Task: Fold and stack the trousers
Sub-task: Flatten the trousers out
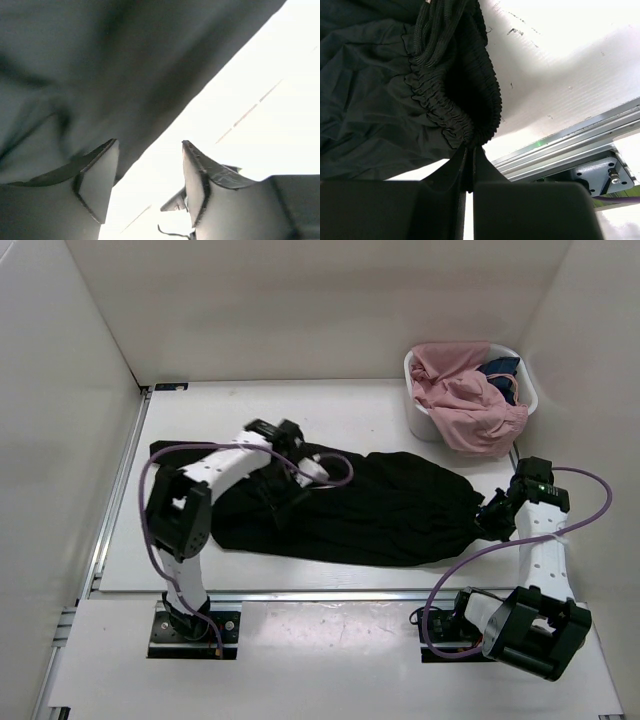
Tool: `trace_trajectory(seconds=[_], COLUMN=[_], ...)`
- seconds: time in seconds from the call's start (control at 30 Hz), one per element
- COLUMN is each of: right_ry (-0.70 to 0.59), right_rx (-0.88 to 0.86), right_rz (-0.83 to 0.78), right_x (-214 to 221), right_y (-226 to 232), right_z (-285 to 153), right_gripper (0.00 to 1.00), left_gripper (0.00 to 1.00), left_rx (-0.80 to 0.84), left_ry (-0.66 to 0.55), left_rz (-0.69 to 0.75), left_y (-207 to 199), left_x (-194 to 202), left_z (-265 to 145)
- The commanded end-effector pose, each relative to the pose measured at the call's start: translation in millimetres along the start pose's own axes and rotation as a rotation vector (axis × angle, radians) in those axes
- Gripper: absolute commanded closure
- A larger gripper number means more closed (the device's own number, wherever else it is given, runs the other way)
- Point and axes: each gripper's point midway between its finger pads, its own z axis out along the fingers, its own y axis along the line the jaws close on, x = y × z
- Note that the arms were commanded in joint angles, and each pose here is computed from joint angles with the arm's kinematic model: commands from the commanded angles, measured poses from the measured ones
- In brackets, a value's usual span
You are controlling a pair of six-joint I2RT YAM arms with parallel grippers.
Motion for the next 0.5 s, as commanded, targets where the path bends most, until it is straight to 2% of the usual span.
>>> trace_trajectory(seconds=[0.0, 0.1, 0.17, 0.2, 0.23, 0.27, 0.3, 0.33, 0.37, 0.4, 0.43, 0.47], right_ry=[-0.048, -0.057, -0.052, -0.052, -0.044, -0.035, -0.025, -0.036, -0.032, -0.02, -0.019, -0.015], right_rx=[-0.022, -0.001, 0.011, 0.011, 0.015, 0.018, 0.022, 0.018, 0.019, 0.024, 0.024, 0.017], right_rz=[-0.005, -0.004, -0.003, -0.003, -0.002, -0.001, 0.0, -0.002, -0.001, 0.0, 0.0, 0.01], right_x=[-8, -10, -8, -8, -5, -5, -2, -5, -3, 1, 1, 3], right_y=[3, 0, -3, -3, -5, -5, -6, -5, -7, -9, -9, -7], right_z=[-2, -1, 1, 1, 3, 4, 6, 7, 10, 13, 13, 15], right_gripper=[1.0, 1.0, 1.0, 1.0, 1.0, 1.0, 1.0, 1.0, 1.0, 1.0, 1.0, 1.0], left_gripper=[0.35, 0.28, 0.28, 0.28, 0.31, 0.39, 0.39, 0.39, 0.38, 0.31, 0.28, 0.27], left_rx=[0.041, -0.038, -0.118, -0.16, -0.242, -0.278, -0.309, -0.378, -0.408, -0.421, -0.421, -0.387], left_ry=[0.133, 0.081, 0.005, -0.036, -0.112, -0.167, -0.208, -0.272, -0.298, -0.298, -0.309, -0.292], left_rz=[0.077, 0.23, 0.229, 0.169, 0.072, 0.006, -0.062, -0.194, -0.242, -0.289, -0.371, -0.402], left_y=[-40, -51, -43, -31, 2, 21, 42, 83, 100, 115, 135, 143], left_x=[15, -2, -18, -25, -31, -32, -30, -16, -8, 2, 18, 23], left_z=[9, -10, -36, -45, -72, -88, -100, -122, -133, -136, -141, -133])
